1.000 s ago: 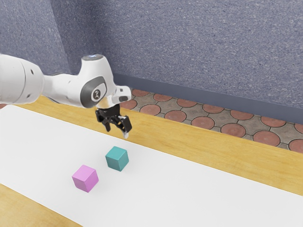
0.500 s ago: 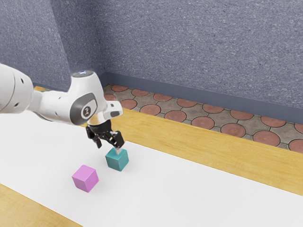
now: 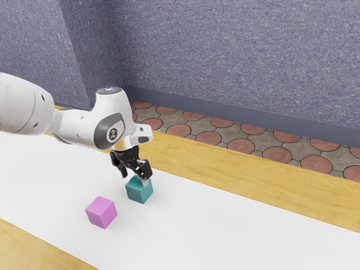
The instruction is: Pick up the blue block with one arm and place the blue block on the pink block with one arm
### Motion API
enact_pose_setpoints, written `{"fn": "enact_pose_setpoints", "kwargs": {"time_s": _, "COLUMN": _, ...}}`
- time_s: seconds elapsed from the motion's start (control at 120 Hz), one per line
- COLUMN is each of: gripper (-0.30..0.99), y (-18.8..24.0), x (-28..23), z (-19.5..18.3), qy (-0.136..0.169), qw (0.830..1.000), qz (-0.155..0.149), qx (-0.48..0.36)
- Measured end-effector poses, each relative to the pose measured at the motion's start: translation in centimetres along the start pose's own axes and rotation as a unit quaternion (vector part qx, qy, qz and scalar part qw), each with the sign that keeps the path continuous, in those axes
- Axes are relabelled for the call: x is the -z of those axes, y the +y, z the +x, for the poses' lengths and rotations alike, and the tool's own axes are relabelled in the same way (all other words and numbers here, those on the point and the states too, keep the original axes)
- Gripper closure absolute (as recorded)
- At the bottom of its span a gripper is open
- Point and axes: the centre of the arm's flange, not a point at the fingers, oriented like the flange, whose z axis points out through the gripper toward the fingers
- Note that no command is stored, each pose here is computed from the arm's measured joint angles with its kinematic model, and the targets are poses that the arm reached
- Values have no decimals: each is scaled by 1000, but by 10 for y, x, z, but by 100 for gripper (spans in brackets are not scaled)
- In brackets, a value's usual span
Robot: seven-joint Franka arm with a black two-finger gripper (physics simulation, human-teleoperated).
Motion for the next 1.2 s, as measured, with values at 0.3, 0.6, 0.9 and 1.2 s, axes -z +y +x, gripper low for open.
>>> {"fn": "enact_pose_setpoints", "kwargs": {"time_s": 0.3, "gripper": 0, "y": -1, "x": -13, "z": -1, "qy": -11, "qw": 1000, "qz": -1, "qx": 15}}
{"fn": "enact_pose_setpoints", "kwargs": {"time_s": 0.6, "gripper": 0, "y": 8, "x": -27, "z": -1, "qy": -21, "qw": 1000, "qz": 1, "qx": 19}}
{"fn": "enact_pose_setpoints", "kwargs": {"time_s": 0.9, "gripper": 2, "y": 9, "x": -32, "z": -2, "qy": -25, "qw": 1000, "qz": 4, "qx": 14}}
{"fn": "enact_pose_setpoints", "kwargs": {"time_s": 1.2, "gripper": 21, "y": 9, "x": -31, "z": -2, "qy": -25, "qw": 1000, "qz": 5, "qx": 8}}
